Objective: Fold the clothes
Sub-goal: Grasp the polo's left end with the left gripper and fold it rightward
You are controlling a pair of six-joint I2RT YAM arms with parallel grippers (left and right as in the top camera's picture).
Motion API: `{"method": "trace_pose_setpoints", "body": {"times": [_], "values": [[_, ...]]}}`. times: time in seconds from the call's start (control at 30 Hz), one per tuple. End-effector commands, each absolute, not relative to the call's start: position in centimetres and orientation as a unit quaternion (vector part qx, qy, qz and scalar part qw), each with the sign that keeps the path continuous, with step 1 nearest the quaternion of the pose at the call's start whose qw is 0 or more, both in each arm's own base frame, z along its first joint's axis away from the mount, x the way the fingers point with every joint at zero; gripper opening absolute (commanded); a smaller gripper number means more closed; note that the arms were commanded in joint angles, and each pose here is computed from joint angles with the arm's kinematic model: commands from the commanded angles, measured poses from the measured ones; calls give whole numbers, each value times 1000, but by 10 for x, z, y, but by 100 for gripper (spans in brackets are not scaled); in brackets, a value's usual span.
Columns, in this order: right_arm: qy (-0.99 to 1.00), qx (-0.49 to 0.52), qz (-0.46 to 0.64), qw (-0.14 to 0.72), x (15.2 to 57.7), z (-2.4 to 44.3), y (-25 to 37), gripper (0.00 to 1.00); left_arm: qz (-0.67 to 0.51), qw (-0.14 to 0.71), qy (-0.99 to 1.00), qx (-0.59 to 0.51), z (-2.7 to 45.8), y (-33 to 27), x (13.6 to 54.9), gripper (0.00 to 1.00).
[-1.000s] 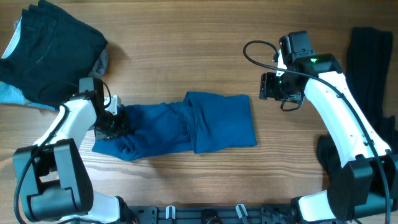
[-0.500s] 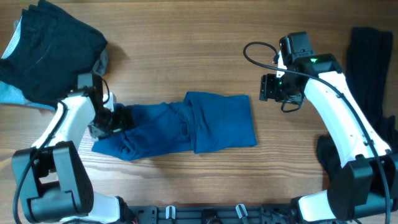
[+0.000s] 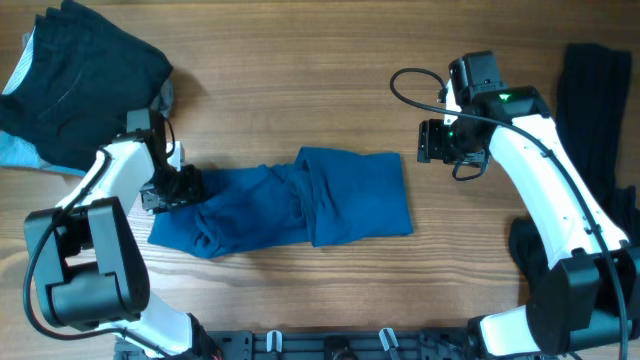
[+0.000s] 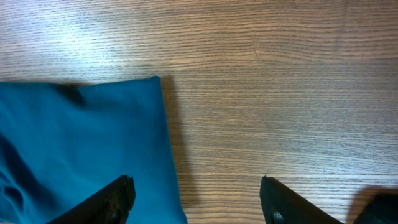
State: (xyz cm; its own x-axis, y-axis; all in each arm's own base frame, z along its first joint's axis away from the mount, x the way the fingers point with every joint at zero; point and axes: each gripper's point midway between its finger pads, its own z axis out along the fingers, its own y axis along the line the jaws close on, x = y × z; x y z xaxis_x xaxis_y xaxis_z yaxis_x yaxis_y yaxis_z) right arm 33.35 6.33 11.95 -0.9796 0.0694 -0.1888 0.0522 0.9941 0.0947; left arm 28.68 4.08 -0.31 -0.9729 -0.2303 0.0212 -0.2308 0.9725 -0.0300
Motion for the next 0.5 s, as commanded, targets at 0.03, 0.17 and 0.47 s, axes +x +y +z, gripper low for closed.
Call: {"method": "trace_pose_setpoints", "body": {"times": [0.03, 0.17, 0.47], "values": [[994, 22, 36, 97, 336, 117, 61, 70, 81, 58, -989, 105, -26, 15, 271, 41], [994, 22, 36, 97, 336, 117, 61, 70, 81, 59, -989, 106, -26, 15, 271, 6], [994, 22, 37, 96, 336, 117, 61, 70, 8, 65, -987, 150, 7, 41, 275, 4]]}}
